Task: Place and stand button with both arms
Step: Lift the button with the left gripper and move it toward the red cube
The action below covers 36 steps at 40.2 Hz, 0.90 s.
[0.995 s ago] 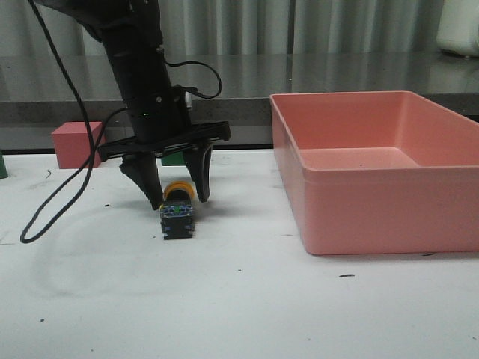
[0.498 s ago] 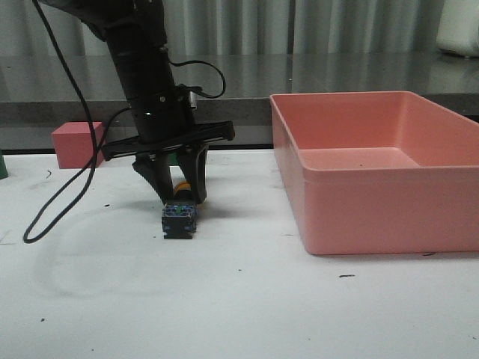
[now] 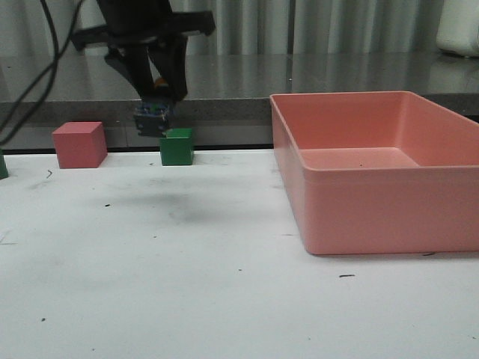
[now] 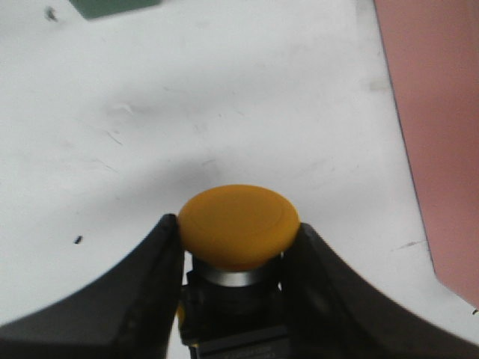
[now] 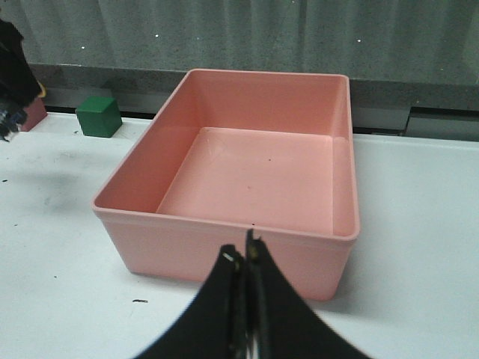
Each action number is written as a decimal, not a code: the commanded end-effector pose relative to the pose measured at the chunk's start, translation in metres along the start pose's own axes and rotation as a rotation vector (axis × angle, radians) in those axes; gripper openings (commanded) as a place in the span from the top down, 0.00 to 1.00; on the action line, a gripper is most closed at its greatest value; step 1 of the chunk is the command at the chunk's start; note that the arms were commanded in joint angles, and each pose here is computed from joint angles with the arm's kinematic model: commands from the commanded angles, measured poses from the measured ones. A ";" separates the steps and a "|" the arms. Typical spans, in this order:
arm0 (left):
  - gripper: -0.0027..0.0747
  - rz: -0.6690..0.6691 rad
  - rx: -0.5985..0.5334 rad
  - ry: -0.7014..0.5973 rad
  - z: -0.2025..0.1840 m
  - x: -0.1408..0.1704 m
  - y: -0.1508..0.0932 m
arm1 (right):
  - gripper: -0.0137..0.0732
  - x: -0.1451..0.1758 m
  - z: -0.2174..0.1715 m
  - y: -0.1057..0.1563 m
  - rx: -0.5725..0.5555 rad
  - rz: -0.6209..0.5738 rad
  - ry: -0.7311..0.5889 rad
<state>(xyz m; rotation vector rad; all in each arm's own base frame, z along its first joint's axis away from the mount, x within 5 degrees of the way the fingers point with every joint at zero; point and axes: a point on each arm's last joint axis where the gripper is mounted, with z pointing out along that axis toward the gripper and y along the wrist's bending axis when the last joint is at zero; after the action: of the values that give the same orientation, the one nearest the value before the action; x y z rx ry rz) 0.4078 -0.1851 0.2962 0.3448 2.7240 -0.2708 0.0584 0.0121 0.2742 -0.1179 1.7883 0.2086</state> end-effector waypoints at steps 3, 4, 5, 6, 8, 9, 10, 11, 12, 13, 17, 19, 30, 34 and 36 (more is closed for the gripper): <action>0.84 0.035 -0.023 -0.188 -0.064 0.008 -0.001 | 0.92 -0.016 -0.003 0.001 -0.003 -0.014 -0.103; 0.84 0.041 -0.033 -0.199 -0.068 0.012 0.001 | 0.92 -0.016 -0.003 0.001 -0.003 -0.014 -0.103; 0.84 0.046 -0.042 -0.202 -0.068 0.016 0.002 | 0.92 -0.016 -0.003 0.001 -0.003 -0.014 -0.103; 0.84 0.046 -0.038 -0.226 -0.074 0.020 0.003 | 0.92 -0.016 -0.003 0.001 -0.003 -0.014 -0.103; 0.84 0.054 -0.051 -0.251 -0.076 0.027 0.006 | 0.92 -0.016 -0.003 0.001 -0.003 -0.014 -0.103; 0.84 0.055 -0.052 -0.288 -0.082 0.030 0.008 | 0.92 -0.016 -0.003 0.001 -0.003 -0.014 -0.103; 0.84 0.052 -0.050 -0.311 -0.082 0.034 0.010 | 0.92 -0.016 -0.003 0.001 -0.003 -0.014 -0.103; 0.84 0.049 -0.049 -0.344 -0.087 0.038 0.013 | 0.92 -0.016 -0.003 0.001 -0.003 -0.014 -0.103; 0.84 0.046 -0.046 -0.382 -0.090 0.042 0.016 | 0.92 -0.016 -0.003 0.001 -0.003 -0.014 -0.103; 0.84 0.041 -0.046 -0.415 -0.093 0.046 0.019 | 0.92 -0.016 -0.003 0.001 -0.003 -0.014 -0.103; 0.84 0.030 -0.036 -0.596 -0.100 0.066 0.032 | 0.92 -0.016 -0.003 0.001 -0.003 -0.014 -0.103; 0.84 0.026 -0.032 -0.686 -0.106 0.076 0.037 | 0.92 -0.016 -0.003 0.001 -0.003 -0.014 -0.103; 0.84 0.050 0.012 -1.107 -0.090 0.146 0.053 | 0.92 -0.016 -0.003 0.001 -0.003 -0.014 -0.103; 0.84 0.057 0.031 -1.192 -0.075 0.164 0.055 | 0.92 -0.016 -0.003 0.001 -0.003 -0.014 -0.103; 0.84 0.058 0.036 -1.209 -0.068 0.170 0.056 | 0.92 -0.016 -0.003 0.001 -0.003 -0.014 -0.103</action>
<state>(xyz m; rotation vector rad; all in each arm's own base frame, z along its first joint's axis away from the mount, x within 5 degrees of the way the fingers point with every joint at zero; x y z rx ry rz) 0.2524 -0.0825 0.2668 0.1928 1.7532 -0.3155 0.0584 0.0121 0.2742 -0.1179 1.7883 0.2086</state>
